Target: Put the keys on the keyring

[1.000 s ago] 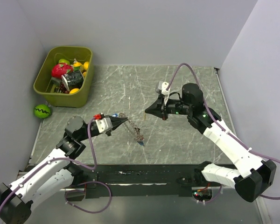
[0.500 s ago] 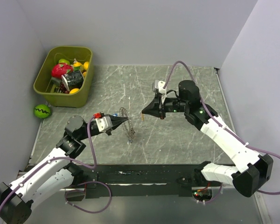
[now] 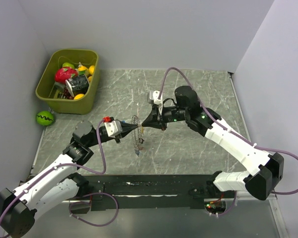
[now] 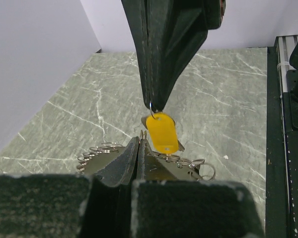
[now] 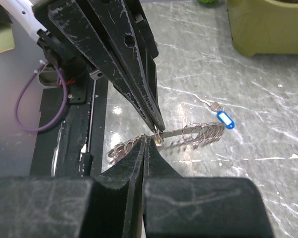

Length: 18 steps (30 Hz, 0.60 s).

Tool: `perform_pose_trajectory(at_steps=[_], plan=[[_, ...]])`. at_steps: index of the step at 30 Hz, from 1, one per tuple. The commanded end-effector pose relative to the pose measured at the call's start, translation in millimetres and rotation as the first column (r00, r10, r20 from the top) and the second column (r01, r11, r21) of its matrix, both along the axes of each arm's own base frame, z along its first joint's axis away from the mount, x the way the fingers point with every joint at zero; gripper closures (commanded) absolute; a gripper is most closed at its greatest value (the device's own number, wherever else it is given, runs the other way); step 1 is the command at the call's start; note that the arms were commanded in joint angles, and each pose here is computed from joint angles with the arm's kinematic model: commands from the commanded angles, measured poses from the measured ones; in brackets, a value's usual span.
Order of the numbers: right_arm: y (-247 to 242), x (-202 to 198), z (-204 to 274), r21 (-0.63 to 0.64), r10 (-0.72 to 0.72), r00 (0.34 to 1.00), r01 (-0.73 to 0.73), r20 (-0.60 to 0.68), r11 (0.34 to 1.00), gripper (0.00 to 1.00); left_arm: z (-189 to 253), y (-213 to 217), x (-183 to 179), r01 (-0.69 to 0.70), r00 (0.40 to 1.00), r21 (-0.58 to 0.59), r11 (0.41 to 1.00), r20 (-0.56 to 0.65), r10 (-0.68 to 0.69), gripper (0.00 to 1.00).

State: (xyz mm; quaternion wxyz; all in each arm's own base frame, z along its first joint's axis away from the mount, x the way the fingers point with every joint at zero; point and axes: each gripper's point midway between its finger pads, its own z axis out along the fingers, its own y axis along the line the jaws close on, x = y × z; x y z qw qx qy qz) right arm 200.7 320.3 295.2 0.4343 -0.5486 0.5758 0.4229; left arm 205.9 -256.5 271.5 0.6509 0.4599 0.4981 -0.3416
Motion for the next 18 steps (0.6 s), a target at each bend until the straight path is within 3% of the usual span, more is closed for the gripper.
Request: perform_pose_trajectory(at_steps=[1, 18], plan=[[7.8, 5.0, 8.0, -0.012, -0.010, 0.999, 0.010, 0.044, 1.000, 1.00, 47.0, 1.1, 0.2, -0.005, 0.994, -0.086, 0.996, 0.109, 0.015, 0.99], [15.7, 11.9, 4.6, -0.029, -0.043, 0.998, 0.044, 0.048, 0.999, 1.00, 46.0, -0.2, 0.7, -0.001, 0.995, -0.076, 0.997, 0.104, 0.009, 0.99]])
